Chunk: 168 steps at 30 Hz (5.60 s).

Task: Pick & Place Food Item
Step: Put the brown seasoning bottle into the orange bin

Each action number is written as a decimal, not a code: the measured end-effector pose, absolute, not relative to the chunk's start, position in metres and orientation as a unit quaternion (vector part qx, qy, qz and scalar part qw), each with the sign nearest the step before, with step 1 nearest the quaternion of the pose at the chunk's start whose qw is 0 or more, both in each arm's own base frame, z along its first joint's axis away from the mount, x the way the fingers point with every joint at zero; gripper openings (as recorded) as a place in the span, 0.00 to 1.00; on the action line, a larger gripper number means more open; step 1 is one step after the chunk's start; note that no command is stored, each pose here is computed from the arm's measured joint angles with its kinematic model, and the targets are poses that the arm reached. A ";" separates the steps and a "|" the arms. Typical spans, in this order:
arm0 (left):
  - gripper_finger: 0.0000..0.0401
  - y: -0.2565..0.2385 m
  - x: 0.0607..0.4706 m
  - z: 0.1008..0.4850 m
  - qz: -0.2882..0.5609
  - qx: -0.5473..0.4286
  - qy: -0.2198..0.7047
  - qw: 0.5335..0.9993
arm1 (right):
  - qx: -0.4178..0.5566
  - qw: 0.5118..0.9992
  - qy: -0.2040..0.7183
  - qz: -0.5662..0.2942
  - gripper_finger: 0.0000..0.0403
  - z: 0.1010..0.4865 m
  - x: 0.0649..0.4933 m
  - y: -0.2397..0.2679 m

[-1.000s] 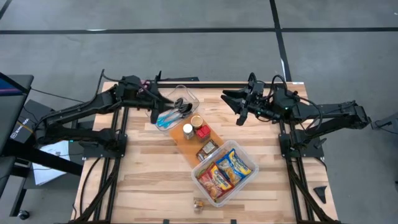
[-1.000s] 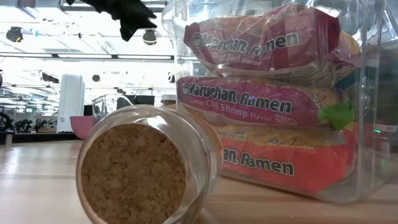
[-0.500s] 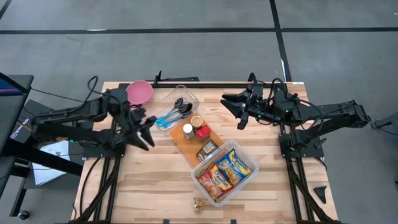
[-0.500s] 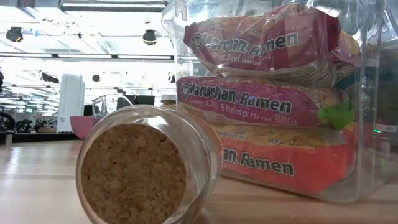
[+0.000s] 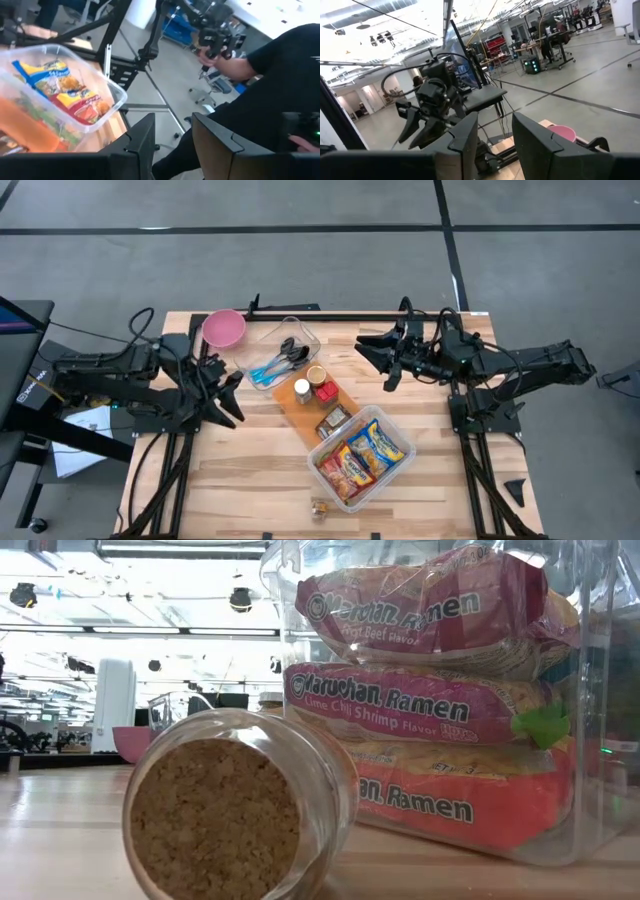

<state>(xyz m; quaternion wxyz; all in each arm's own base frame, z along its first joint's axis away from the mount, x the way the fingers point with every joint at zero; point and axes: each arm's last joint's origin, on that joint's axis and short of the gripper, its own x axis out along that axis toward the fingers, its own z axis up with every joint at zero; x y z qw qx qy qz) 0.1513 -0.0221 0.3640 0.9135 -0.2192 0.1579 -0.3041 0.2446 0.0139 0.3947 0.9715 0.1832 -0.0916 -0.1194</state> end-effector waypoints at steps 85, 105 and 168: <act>0.93 -0.279 0.351 0.158 0.268 -0.452 0.444 0.726 | 0.182 0.965 -0.102 0.160 0.29 0.426 0.183 0.034; 0.92 -0.266 0.318 0.173 0.364 -0.386 0.490 0.692 | 0.179 0.965 -0.099 0.165 0.29 0.426 0.184 0.034; 0.88 -0.295 0.289 0.146 0.350 -0.435 0.413 0.719 | 0.168 0.971 -0.064 0.160 0.29 0.419 0.186 0.034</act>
